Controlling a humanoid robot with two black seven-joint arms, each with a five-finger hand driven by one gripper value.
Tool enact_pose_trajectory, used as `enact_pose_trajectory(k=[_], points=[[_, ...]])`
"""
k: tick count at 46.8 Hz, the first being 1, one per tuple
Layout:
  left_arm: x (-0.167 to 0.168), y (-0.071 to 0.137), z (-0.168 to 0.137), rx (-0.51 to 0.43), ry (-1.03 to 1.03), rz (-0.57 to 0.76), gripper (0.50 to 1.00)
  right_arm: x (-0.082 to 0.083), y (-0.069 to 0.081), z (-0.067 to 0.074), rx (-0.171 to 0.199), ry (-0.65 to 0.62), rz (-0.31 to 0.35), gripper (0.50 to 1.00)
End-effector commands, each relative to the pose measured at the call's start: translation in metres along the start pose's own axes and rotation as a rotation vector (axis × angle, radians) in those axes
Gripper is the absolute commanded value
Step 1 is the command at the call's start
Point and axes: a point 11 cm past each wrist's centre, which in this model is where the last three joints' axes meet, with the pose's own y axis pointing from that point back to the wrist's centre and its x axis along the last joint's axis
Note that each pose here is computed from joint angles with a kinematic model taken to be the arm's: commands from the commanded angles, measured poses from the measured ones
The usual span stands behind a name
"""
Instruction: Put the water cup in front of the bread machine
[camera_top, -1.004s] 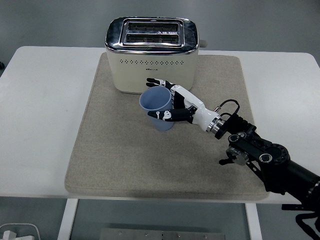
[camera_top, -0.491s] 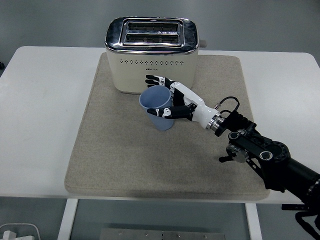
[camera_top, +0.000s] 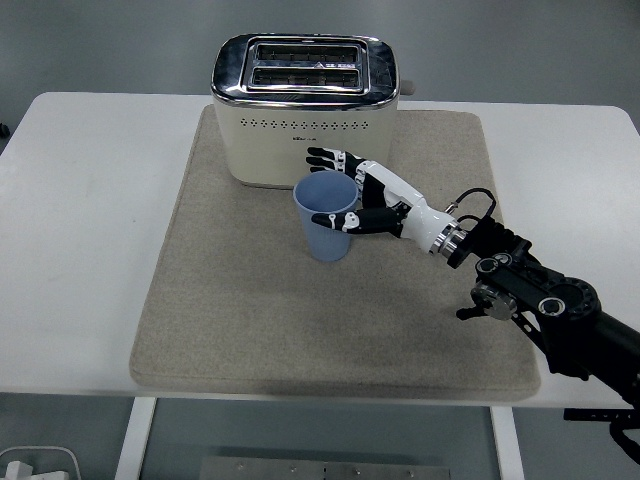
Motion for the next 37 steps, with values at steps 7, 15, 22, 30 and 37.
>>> enact_pose_trajectory(k=[7, 15, 22, 30, 37], points=[[0.000, 0.000, 0.000, 0.001, 0.000, 0.001, 1.000, 0.006, 0.006, 0.000, -0.009, 0.001, -0.004, 0.928], [0.000, 0.000, 0.000, 0.001, 0.000, -0.001, 1.000, 0.007, 0.006, 0.001, -0.012, 0.002, -0.008, 0.928], [0.000, 0.000, 0.000, 0.001, 0.000, -0.001, 1.000, 0.011, 0.009, -0.002, -0.014, -0.001, -0.027, 0.928], [0.000, 0.000, 0.000, -0.001, 0.000, -0.001, 1.000, 0.011, 0.008, -0.003, -0.014, 0.000, -0.031, 0.928], [0.000, 0.000, 0.000, 0.001, 0.000, 0.001, 1.000, 0.018, 0.014, -0.003, -0.020, 0.002, -0.033, 0.928]])
